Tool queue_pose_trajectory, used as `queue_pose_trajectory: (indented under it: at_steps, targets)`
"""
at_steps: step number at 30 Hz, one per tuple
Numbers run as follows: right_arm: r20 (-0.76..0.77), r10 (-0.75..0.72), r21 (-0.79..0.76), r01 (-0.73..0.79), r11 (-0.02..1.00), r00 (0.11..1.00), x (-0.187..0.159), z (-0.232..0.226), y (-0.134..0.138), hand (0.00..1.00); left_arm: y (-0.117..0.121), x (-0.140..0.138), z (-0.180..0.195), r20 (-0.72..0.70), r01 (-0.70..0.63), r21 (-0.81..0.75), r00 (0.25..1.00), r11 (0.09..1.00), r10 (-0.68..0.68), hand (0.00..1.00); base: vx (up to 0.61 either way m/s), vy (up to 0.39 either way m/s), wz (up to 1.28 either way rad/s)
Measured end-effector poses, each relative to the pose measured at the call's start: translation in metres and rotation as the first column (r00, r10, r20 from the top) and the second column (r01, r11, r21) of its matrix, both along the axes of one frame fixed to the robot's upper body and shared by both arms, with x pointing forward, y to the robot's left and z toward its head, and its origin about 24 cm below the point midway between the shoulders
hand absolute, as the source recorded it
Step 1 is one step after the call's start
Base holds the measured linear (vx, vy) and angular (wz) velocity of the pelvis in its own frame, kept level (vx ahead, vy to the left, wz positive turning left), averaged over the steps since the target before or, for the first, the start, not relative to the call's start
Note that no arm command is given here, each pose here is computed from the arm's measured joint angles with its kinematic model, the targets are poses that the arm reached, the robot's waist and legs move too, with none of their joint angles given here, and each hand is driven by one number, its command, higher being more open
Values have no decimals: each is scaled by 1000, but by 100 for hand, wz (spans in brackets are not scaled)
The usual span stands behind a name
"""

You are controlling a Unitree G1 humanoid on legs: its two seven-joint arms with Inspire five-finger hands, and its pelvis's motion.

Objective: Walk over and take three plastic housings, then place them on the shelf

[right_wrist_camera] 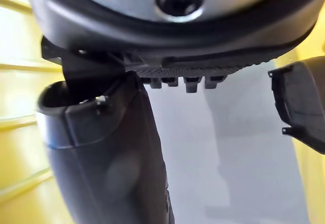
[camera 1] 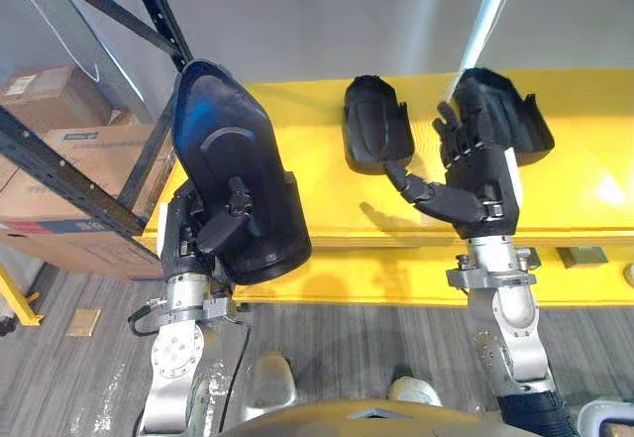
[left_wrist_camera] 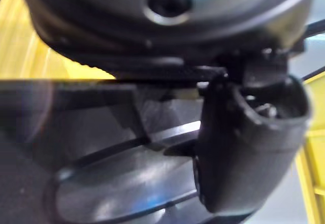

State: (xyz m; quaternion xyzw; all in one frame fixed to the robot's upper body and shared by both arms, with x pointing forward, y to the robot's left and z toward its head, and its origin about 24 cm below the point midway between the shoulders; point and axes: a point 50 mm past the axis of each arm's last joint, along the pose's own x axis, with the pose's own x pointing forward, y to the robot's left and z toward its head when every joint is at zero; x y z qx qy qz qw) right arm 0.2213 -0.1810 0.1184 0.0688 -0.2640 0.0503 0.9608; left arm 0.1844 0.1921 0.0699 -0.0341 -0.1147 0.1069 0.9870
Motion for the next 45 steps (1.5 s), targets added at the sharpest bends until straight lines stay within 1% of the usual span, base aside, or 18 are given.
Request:
queue_pose_trajectory:
  at_steps: [4,5,6,8,10,12,14,16,18,20,23,26,30,34,37,39,42,45]
  targets:
    - [-18,-48,13,48,999,999,-3,-3,-7,100,-2,-4,-3,-14,34,2,999,999,-33,0,118,523,-31]
    - [-59,-71,78,75,994,996,-5,-13,0,100,2,-2,-1,-6,45,33,999,998,-45,0,30,389,-5]
    - [-81,-73,105,81,991,994,-7,-18,4,100,4,-2,0,-7,48,50,999,998,-48,0,1,375,-13]
    - [-139,-34,179,58,982,990,-14,-30,23,100,15,-9,-3,-40,19,101,999,995,-15,0,-17,238,-24]
    - [-128,-40,117,55,992,991,-14,-29,27,100,20,-11,-3,-42,22,117,999,993,-17,0,2,123,-14]
    - [-81,-59,83,65,994,995,-15,-19,26,100,17,-7,-1,-31,46,117,999,992,-43,0,51,46,8]
    - [-43,-78,86,81,993,996,-16,-13,22,100,10,-1,3,-9,74,112,997,991,-74,0,74,-5,25]
    - [-14,-101,76,102,992,995,-13,-8,14,100,-1,6,8,19,117,102,993,988,-119,0,60,-32,23]
    - [20,-129,30,129,991,991,-10,0,4,100,-15,15,13,35,172,97,984,980,-176,0,39,-25,12]
    - [45,-134,0,134,991,990,-10,5,-1,100,-23,20,17,56,208,95,975,974,-213,0,16,-19,8]
    - [71,-112,-24,114,993,991,-9,11,-2,100,-25,23,20,69,212,98,973,972,-219,0,9,1,-7]
    - [87,-41,1,41,999,995,-8,14,6,100,-22,29,27,73,169,89,982,981,-176,0,-7,6,-5]
    - [63,35,14,-36,999,997,-7,11,18,100,-16,36,30,51,113,79,992,991,-117,0,0,0,0]
    - [49,115,1,-115,993,992,-2,11,31,100,-12,53,27,11,68,68,998,995,-69,0,-6,0,1]
    - [88,234,-14,-233,972,968,7,21,44,100,-10,73,28,2,83,30,997,996,-83,0,-35,-1,-4]
    - [129,313,-60,-308,950,941,10,30,55,100,-10,85,33,15,89,33,996,995,-90,0,-17,0,0]
    - [159,392,-103,-380,919,906,13,37,69,100,-14,97,44,40,109,37,993,993,-110,0,-5,-3,9]
    - [169,433,-133,-414,900,886,19,44,77,100,-10,109,51,39,102,72,994,992,-105,0,0,-1,1]
